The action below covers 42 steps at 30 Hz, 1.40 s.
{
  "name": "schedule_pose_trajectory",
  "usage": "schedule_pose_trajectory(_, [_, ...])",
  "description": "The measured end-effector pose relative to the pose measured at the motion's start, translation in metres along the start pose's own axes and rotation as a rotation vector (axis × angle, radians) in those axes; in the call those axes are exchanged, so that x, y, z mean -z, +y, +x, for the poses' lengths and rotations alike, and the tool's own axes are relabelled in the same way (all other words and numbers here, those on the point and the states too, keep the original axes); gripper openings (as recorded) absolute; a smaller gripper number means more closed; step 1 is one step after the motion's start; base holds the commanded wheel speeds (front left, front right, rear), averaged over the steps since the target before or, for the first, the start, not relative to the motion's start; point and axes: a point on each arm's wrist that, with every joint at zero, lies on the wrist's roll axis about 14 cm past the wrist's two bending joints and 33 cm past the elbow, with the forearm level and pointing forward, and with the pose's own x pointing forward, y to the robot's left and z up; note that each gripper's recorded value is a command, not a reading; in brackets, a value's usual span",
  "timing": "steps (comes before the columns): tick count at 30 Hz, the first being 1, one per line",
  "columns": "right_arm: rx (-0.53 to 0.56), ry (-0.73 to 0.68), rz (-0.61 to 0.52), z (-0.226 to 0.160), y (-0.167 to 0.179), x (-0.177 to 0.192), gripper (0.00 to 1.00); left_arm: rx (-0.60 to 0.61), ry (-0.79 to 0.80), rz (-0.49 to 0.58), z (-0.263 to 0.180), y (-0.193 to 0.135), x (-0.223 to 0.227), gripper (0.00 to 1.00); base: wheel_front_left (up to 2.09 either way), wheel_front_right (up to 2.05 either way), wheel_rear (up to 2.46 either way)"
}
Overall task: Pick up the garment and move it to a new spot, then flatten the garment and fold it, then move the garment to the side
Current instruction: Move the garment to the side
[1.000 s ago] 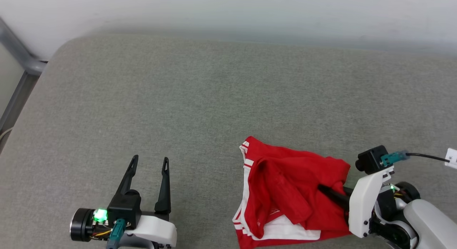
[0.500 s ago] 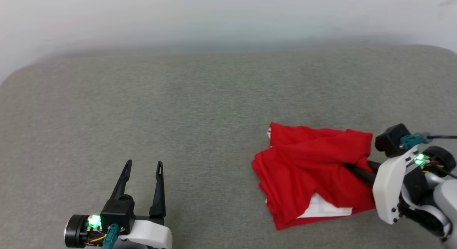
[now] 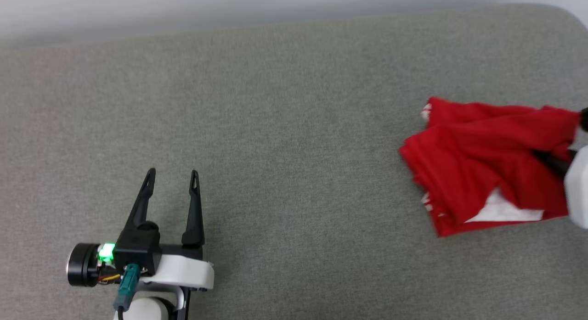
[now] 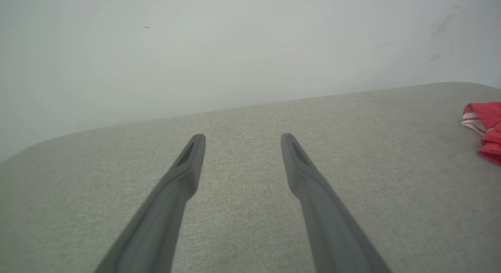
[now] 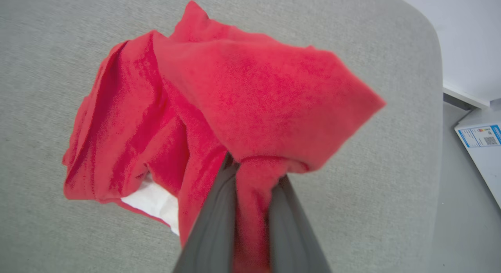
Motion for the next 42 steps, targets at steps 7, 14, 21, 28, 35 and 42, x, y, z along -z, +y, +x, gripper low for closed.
schedule_pose_trajectory(7, [0.175, 0.146, 0.013, 0.016, -0.074, 0.019, 0.0, -0.004, 0.013, 0.005, 0.021, 0.006, 0.016, 1.0, 0.0, 0.0, 0.0])
schedule_pose_trajectory(14, [0.317, 0.254, 0.043, 0.032, -0.131, 0.038, 0.0, -0.007, 0.027, 0.003, 0.041, 0.011, 0.035, 1.0, 0.0, 0.0, 0.0])
schedule_pose_trajectory(21, [0.438, 0.315, 0.051, 0.043, -0.174, 0.051, 0.0, -0.019, 0.048, 0.011, 0.049, 0.017, 0.051, 1.0, 0.0, 0.0, 0.0])
schedule_pose_trajectory(28, [0.462, 0.303, 0.074, 0.055, -0.177, 0.054, 0.25, -0.032, 0.065, 0.014, 0.048, 0.02, 0.058, 1.0, 0.0, 0.0, 0.0])
schedule_pose_trajectory(35, [0.497, 0.212, 0.067, 0.041, -0.18, 0.033, 1.0, -0.039, 0.037, 0.015, 0.043, 0.019, 0.041, 1.0, 0.0, 0.0, 0.0])
schedule_pose_trajectory(42, [0.504, -0.005, 0.014, 0.017, -0.168, -0.01, 1.0, -0.061, 0.03, 0.015, 0.02, 0.021, 0.023, 1.0, 0.0, 0.0, 0.0])
